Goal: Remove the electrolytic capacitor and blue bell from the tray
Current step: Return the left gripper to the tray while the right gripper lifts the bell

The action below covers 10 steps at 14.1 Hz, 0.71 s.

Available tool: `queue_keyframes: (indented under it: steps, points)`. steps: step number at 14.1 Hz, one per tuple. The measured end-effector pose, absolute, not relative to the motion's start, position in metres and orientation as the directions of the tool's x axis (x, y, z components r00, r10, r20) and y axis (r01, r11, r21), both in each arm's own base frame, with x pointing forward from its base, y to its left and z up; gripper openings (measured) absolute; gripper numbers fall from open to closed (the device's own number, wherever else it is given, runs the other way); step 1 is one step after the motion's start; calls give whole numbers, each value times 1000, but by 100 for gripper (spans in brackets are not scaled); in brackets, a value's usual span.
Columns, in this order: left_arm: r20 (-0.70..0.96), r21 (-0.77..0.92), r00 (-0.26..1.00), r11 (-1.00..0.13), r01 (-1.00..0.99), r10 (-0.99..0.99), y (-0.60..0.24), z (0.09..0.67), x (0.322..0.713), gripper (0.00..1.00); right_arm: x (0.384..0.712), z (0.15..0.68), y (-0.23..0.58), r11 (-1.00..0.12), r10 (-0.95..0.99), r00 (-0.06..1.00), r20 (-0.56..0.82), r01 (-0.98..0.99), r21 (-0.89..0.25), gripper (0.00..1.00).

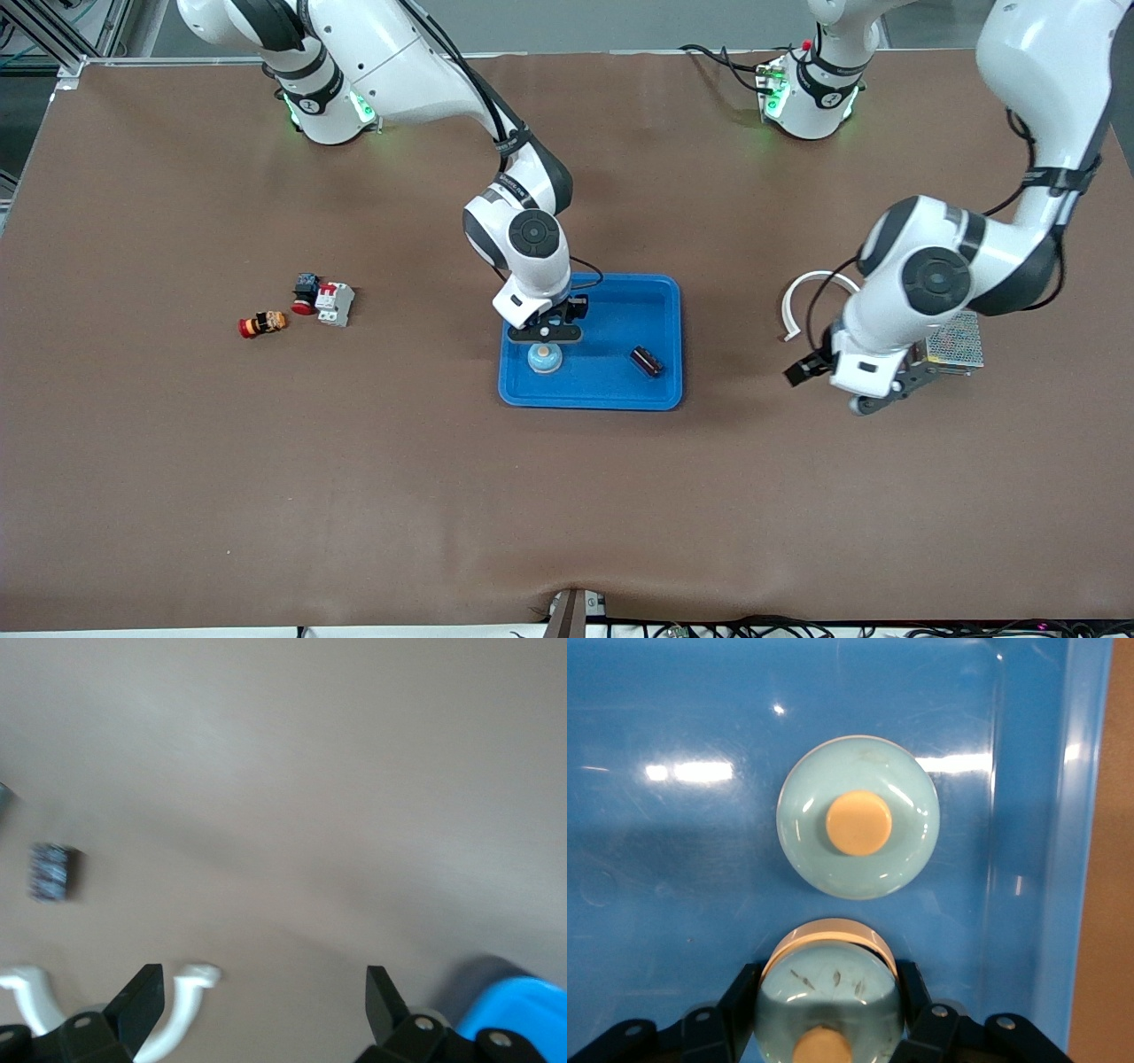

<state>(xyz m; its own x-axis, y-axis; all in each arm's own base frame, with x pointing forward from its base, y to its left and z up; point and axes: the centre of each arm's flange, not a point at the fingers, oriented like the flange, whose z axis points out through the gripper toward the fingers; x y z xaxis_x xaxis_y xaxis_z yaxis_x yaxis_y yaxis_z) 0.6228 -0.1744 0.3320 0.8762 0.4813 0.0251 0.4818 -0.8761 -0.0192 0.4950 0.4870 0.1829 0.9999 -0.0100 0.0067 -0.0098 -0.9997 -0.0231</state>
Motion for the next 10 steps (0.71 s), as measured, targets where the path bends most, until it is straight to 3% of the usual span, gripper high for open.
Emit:
queue_keyframes:
  steps: [5, 10]
  points:
    - [2, 39, 817, -817, 576, 576, -258, 331, 622, 100, 502, 216, 483, -1000, -21, 1000, -14, -21, 0, 68]
    - [-44, 38, 800, -799, 600, 598, -330, 303, 607, 100, 532, 278, 441, -1000, 6, 999, -48, 7, 16, 68]
